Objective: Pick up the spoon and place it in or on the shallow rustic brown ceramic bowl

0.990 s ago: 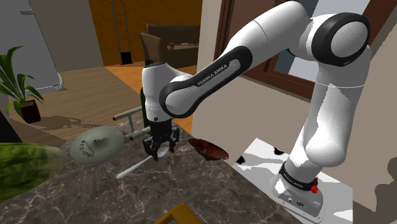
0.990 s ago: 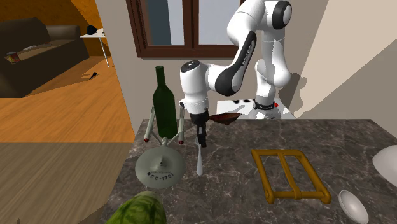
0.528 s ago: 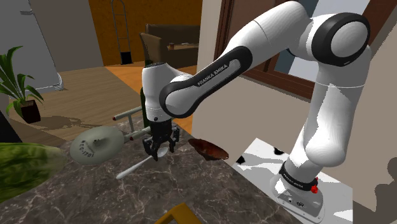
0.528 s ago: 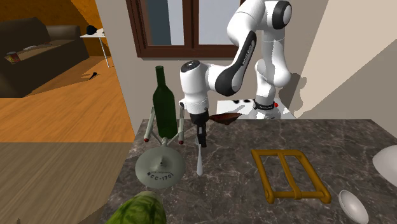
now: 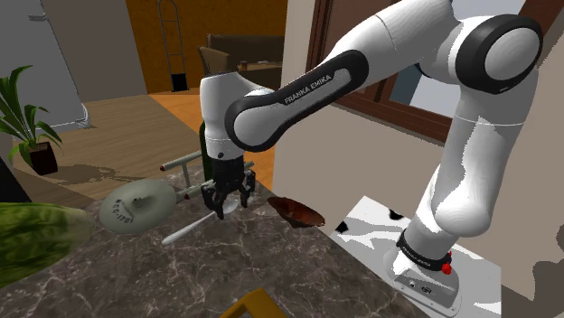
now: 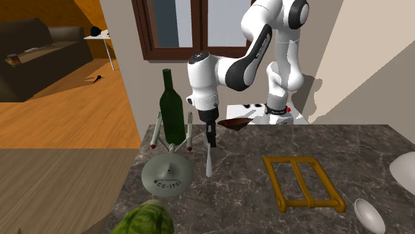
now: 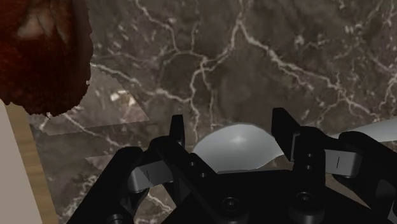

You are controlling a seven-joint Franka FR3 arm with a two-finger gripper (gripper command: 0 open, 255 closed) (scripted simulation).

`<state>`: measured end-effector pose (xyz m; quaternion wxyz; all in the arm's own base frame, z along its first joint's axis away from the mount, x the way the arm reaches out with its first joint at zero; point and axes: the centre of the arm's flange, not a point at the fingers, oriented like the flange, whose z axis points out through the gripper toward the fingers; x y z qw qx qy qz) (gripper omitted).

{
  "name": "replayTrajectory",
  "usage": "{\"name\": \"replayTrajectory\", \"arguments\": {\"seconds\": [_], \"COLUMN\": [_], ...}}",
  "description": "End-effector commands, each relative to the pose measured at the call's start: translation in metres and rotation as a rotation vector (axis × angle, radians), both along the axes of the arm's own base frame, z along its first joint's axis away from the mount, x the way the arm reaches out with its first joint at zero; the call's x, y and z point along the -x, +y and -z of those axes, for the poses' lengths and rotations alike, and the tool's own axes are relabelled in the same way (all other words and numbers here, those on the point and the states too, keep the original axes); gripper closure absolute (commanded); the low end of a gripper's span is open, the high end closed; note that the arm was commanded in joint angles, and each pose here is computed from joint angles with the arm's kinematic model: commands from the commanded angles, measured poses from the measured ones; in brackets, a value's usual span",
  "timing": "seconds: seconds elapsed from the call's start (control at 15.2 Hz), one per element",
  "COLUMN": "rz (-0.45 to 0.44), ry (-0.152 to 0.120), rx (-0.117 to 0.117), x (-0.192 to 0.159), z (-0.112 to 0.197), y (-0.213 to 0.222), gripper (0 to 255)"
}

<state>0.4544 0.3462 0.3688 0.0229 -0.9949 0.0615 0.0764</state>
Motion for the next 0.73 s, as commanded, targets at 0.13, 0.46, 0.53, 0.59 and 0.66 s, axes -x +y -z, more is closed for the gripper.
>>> {"name": "replayTrajectory", "arguments": {"seconds": [0.13,0.46,0.53,0.59,0.66], "rz": [0.000,0.000,0.000,0.000,0.000], "ry": [0.000,0.000,0.000,0.000,0.000], "rx": [0.000,0.000,0.000,0.000,0.000], "x": [0.000,0.000,0.000,0.000,0.000], "z": [-0.021,-0.048,-0.053,-0.058,-0.064], "y": [0.000,0.000,0.000,0.000,0.000], "gripper": [255,255,255,255,255]}}
